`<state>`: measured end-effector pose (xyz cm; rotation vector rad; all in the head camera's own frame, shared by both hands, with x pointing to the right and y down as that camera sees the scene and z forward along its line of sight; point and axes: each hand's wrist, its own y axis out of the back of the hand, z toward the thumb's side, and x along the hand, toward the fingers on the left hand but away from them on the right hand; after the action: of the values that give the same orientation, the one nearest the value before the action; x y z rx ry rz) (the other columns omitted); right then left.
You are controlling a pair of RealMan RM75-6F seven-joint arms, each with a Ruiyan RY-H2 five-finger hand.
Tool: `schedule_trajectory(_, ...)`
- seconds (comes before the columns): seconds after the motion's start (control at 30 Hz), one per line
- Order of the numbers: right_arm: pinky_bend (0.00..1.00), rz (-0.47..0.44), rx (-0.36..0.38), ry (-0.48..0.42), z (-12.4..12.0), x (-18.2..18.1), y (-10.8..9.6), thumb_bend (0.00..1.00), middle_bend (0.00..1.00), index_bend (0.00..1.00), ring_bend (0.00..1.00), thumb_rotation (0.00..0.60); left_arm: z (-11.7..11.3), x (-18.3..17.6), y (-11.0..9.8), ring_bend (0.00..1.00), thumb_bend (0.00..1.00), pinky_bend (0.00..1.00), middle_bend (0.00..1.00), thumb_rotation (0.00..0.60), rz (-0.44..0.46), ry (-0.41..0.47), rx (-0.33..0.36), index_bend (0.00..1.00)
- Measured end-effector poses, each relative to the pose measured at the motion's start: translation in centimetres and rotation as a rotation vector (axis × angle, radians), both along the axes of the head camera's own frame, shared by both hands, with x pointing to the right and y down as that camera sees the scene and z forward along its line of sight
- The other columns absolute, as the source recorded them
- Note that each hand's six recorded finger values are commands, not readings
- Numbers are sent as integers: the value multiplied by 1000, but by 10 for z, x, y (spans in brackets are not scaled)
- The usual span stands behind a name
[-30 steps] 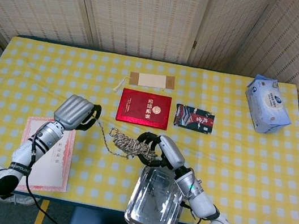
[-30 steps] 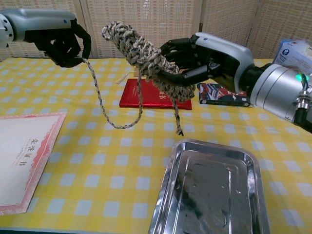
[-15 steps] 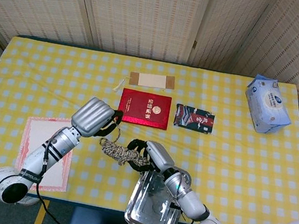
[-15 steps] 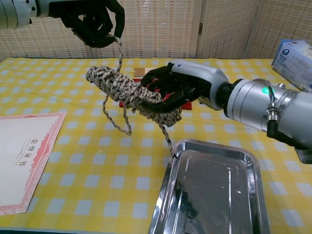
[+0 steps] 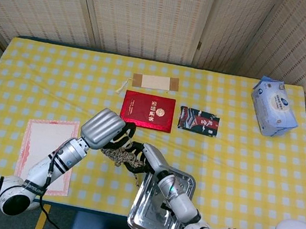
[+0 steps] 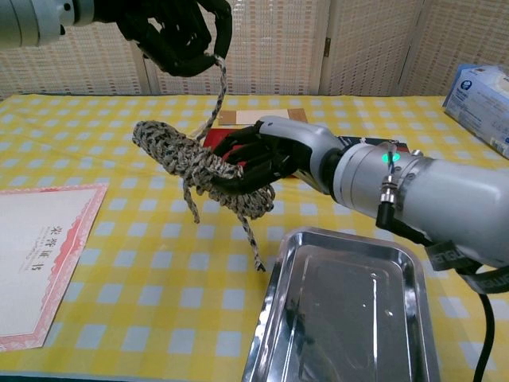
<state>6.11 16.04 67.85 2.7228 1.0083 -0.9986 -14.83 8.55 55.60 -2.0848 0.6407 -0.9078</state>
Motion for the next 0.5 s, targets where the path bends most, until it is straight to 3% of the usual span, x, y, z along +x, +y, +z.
schedule_trajectory(0.13, 651, 114, -30, -17, 4, -3, -9, 581, 707, 802, 791, 600, -1, -4, 5, 802, 543, 767, 829, 600, -5, 17, -16, 633)
schedule_trajectory(0.5, 654, 390, 0, -100, 5, 12, -38, 580, 709, 805, 793, 600, 6, -40, 26, 802, 543, 767, 829, 600, -23, 23, -85, 636)
